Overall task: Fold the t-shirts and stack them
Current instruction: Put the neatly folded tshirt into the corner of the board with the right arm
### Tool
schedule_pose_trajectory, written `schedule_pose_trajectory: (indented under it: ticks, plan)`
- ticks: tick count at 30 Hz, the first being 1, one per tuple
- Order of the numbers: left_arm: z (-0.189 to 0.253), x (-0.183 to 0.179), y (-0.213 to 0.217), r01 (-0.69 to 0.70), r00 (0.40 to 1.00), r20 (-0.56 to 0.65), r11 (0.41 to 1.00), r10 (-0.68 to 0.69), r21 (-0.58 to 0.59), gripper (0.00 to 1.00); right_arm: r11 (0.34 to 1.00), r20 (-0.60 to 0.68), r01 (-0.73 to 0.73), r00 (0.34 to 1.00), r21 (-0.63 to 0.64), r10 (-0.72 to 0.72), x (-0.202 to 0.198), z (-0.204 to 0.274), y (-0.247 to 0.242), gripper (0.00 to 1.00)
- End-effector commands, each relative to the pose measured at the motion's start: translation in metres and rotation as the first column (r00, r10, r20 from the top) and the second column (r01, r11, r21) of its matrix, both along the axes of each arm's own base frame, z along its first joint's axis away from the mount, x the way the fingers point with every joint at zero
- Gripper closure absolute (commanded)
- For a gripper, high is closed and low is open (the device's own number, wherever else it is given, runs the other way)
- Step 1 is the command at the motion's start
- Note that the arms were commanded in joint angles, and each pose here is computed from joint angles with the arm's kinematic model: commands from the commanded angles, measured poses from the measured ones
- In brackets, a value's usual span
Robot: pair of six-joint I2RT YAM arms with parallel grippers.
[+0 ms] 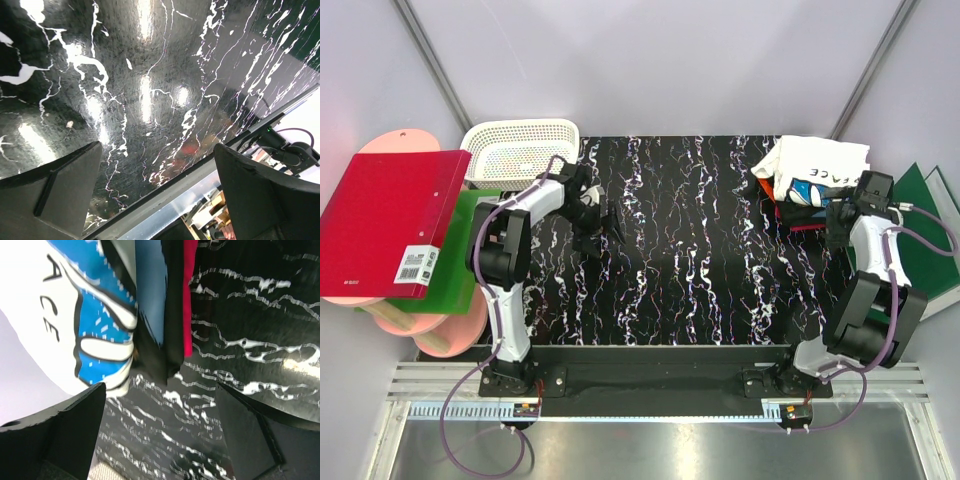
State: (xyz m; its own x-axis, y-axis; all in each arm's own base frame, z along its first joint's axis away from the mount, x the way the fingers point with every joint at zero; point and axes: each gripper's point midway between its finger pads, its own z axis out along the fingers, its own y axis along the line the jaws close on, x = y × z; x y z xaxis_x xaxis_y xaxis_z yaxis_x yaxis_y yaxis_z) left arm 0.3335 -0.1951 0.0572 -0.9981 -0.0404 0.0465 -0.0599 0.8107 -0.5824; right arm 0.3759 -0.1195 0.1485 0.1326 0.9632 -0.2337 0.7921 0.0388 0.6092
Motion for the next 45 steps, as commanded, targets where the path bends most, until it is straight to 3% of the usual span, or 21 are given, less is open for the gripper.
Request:
schedule_pose_trajectory:
  ticks: [1, 11, 19, 33, 37, 40, 42, 43, 45]
  plan:
    - [0.013, 0.01, -0.01, 0.024, 0.999, 0.04, 0.998, -0.021, -0.066, 0.01, 0.99, 0.026, 0.106, 0.994, -0.097, -0.104, 0.012, 0.017, -0.031, 0.04]
    - [0.003, 0.007, -0.019, 0.034, 0.999, 0.011, 0.991, -0.033, -0.13, 0.01, 0.944, 0.041, 0.172, 0.985, -0.281, -0.167, 0.023, 0.071, -0.071, 0.07]
    - [-0.003, 0.01, -0.02, 0.022, 0.999, -0.028, 0.983, -0.028, -0.183, 0.01, 0.968, -0.054, 0.162, 0.983, -0.19, -0.175, 0.027, 0.039, -0.063, 0.08]
    - [-0.009, 0.016, -0.02, 0.004, 0.998, -0.057, 0.978, -0.016, -0.208, 0.01, 0.964, -0.183, 0.155, 0.963, -0.217, -0.196, 0.011, 0.006, -0.068, 0.08]
    - [-0.008, 0.015, -0.019, 0.004, 0.999, -0.051, 0.98, -0.014, -0.2, 0.01, 0.965, -0.202, 0.136, 0.962, -0.226, -0.183, 0.02, -0.004, -0.073, 0.13]
    - [-0.008, 0.015, -0.017, 0.001, 0.999, -0.049, 0.981, -0.011, -0.194, 0.01, 0.964, -0.226, 0.104, 0.961, -0.243, -0.161, 0.029, -0.011, -0.078, 0.27]
    - [-0.007, 0.015, -0.014, -0.003, 0.999, -0.046, 0.982, -0.006, -0.19, 0.01, 0.964, -0.238, 0.095, 0.959, -0.247, -0.155, 0.034, -0.017, -0.081, 0.54]
    - [-0.008, 0.014, -0.013, -0.006, 0.999, -0.049, 0.982, -0.004, -0.187, 0.01, 0.964, -0.228, 0.094, 0.962, -0.251, -0.153, 0.039, -0.013, -0.083, 0.73]
    - [-0.007, 0.014, -0.011, -0.007, 0.999, -0.044, 0.983, -0.001, -0.183, 0.01, 0.965, -0.21, 0.091, 0.967, -0.246, -0.145, 0.046, -0.008, -0.084, 0.96]
